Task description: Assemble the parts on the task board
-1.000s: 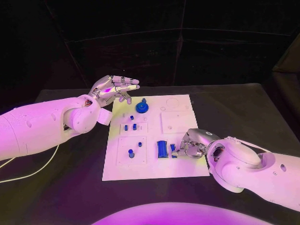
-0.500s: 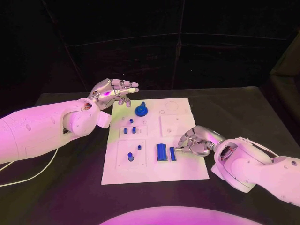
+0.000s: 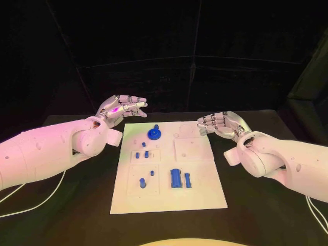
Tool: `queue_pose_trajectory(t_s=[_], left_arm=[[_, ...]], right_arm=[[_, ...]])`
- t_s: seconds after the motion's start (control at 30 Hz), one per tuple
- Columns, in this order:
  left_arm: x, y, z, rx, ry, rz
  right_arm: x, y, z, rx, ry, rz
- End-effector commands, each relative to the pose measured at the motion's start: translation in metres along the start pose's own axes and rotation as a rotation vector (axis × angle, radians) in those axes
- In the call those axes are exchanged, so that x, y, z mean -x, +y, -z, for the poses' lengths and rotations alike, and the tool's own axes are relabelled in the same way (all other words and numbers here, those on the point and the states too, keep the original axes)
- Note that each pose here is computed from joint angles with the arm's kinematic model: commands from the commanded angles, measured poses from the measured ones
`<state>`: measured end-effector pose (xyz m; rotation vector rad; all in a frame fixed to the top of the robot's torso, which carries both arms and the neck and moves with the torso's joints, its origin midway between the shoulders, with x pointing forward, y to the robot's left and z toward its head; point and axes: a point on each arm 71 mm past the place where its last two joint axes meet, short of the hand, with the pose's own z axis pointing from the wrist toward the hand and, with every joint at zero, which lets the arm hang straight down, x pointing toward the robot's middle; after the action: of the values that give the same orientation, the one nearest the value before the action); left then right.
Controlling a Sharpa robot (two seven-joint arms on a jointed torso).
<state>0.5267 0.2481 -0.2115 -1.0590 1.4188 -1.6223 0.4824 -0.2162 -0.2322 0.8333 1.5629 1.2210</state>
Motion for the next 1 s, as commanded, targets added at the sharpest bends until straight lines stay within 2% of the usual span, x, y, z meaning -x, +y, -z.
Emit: queue_pose_trajectory(t_s=[0.03,0.23,0.27,0.4,0.53,0.63,0.8,1.0], left_arm=[[0.0062,-0.0007,-0.0038,-0.051,-0.067,0.049],[0.0102,0.0055,-0.0090,-0.065,-0.126,0.055],[0.0053,0.0084,-0.0088,-0.019,-0.068,0.028],[0.0035,0.0094,-0.0081,-0.017,-0.075,0.025],[-0.0030,0.0124,-0.0054,-0.011,-0.100,0.014],[-0.0100,0.0152,-0.0024,-0.005,-0.127,0.002],[-0.0280,0.0204,0.0066,0.008,-0.197,-0.030],[-0.0513,0.0227,0.0206,0.022,-0.291,-0.073]], right_arm=[[0.007,0.003,-0.012,0.083,-0.016,-0.167],[0.012,-0.002,-0.027,0.094,-0.031,-0.172],[0.012,-0.006,-0.025,0.045,-0.051,-0.099],[0.010,-0.005,-0.024,0.046,-0.062,-0.108],[0.004,-0.002,-0.019,0.049,-0.101,-0.140],[-0.002,0.001,-0.014,0.049,-0.142,-0.173],[-0.015,0.009,0.000,0.035,-0.235,-0.240],[-0.024,0.014,0.010,0.013,-0.297,-0.280]])
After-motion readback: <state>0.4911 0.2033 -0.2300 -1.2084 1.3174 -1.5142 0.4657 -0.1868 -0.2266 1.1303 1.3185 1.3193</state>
